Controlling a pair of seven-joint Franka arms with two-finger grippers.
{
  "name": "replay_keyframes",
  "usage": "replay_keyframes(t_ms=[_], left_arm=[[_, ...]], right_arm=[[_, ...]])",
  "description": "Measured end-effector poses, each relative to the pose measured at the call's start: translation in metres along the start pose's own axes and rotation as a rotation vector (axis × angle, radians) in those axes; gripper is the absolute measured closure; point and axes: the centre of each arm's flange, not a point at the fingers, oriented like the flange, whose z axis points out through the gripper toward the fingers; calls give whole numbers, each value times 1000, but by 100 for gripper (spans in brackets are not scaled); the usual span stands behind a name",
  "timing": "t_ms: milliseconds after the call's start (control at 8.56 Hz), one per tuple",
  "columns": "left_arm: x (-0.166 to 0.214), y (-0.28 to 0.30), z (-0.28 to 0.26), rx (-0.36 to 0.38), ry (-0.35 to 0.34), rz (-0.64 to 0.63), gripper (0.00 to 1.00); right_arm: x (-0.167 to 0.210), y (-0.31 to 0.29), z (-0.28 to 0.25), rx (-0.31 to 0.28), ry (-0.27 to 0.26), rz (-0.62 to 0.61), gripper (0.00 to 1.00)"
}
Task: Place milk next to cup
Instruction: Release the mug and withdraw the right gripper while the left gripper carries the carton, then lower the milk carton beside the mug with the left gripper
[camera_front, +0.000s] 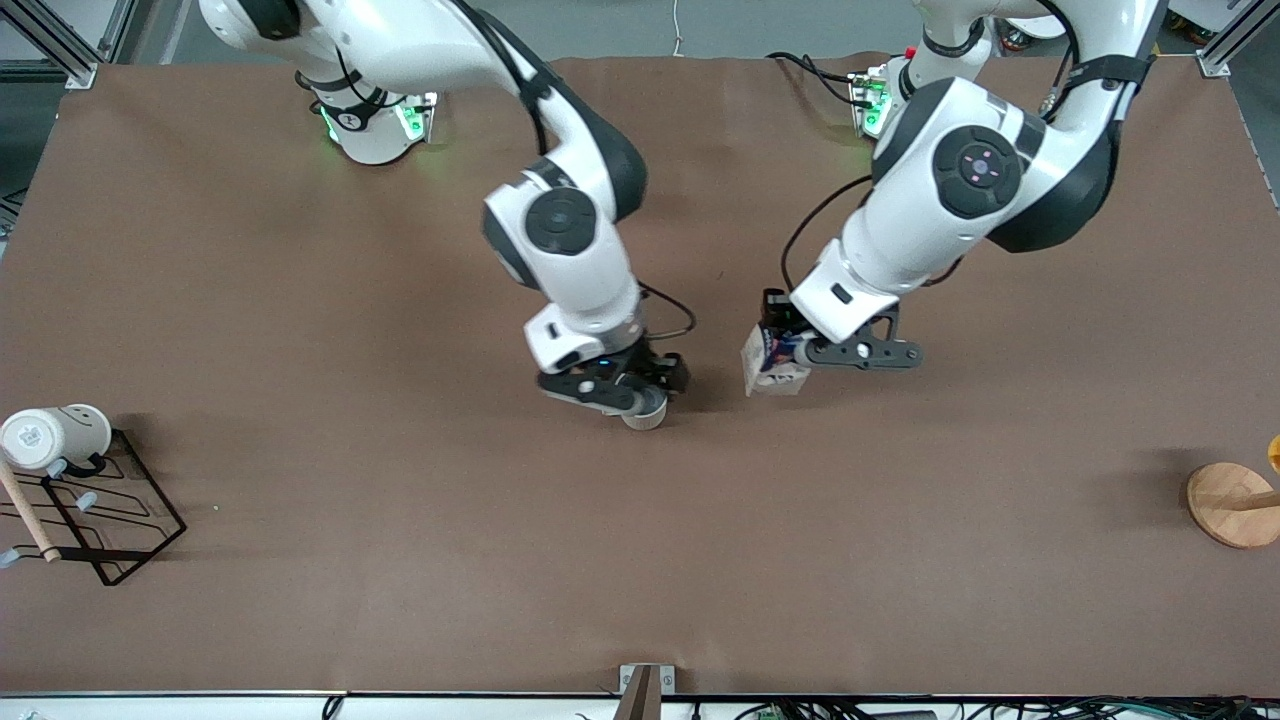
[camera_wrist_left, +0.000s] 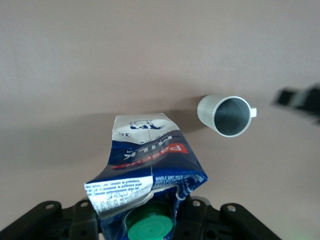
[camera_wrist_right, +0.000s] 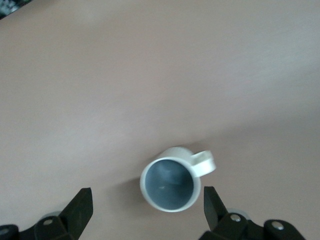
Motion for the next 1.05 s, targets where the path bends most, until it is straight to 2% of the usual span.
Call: replay_keyframes(t_ms=[117, 351, 584, 818, 1052], left_arm=[[-10, 15, 3, -2, -8, 2, 54], [-40, 66, 17, -15, -11, 6, 54], [-80, 126, 49, -13, -13, 22, 55], [-90, 146, 80, -8, -18, 35, 54], [-84, 147, 106, 11, -9, 33, 54]], right_arm=[[39, 45, -27, -39, -21, 5, 2], [97, 145, -60, -95, -73, -59, 1], [142, 255, -101, -112, -128, -161, 0], [164, 352, -154, -104, -190, -279, 0], [165, 430, -193, -75, -204, -369, 0]])
